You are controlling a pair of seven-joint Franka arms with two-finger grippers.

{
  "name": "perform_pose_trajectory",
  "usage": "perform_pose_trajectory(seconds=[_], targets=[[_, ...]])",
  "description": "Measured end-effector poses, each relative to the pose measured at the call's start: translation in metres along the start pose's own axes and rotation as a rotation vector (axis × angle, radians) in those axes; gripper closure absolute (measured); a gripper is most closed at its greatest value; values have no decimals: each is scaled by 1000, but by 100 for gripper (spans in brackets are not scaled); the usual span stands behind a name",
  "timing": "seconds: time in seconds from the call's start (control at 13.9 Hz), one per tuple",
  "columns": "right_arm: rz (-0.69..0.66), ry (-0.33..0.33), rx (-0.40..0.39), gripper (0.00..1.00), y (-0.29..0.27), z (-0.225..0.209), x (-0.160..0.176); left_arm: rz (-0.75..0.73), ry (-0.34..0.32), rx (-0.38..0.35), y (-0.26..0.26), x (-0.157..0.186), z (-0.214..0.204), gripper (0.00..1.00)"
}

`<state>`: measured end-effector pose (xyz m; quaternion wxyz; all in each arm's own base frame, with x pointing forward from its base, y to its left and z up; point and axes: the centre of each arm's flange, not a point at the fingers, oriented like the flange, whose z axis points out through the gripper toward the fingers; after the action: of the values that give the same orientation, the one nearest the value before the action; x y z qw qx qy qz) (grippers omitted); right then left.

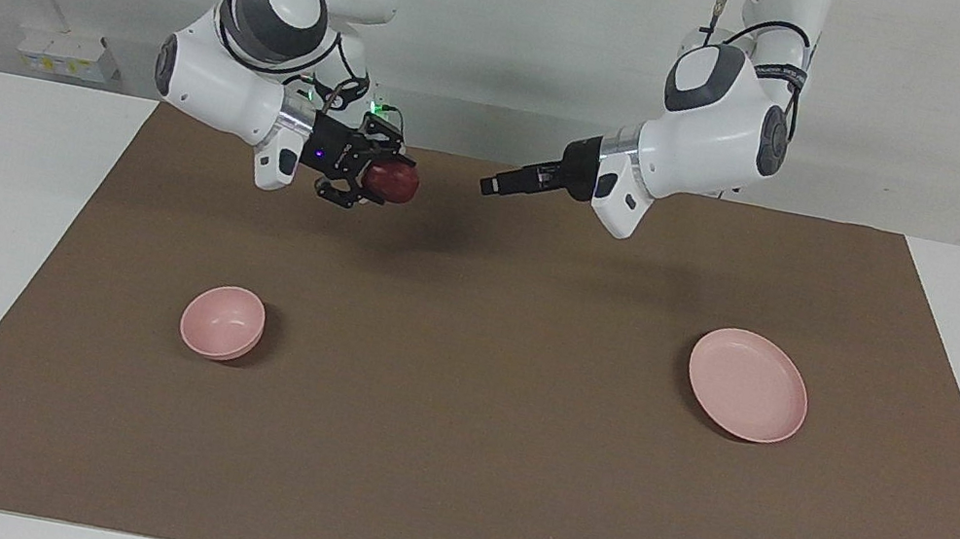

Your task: Move apple from plate to bowl

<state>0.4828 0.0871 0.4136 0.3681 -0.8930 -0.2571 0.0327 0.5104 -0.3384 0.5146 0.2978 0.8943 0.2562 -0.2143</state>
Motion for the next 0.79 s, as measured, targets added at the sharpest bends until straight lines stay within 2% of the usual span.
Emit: perform_pose_trajectory(seconds=[0.14,0.36,0.57,0.79], targets=[[45,-83,-158,18,9,-8,1,44,133,55,-4,13,-7,0],[110,-182,-424,18,6,-33,18,106,266,127,-18,44,-31,0],[135,-225,-674,18,-13,-40,45,185,323,160,-39,79,-63,0],[74,-225,-866,18,-3,-45,65,290,372,197,-69,119,-104,0]])
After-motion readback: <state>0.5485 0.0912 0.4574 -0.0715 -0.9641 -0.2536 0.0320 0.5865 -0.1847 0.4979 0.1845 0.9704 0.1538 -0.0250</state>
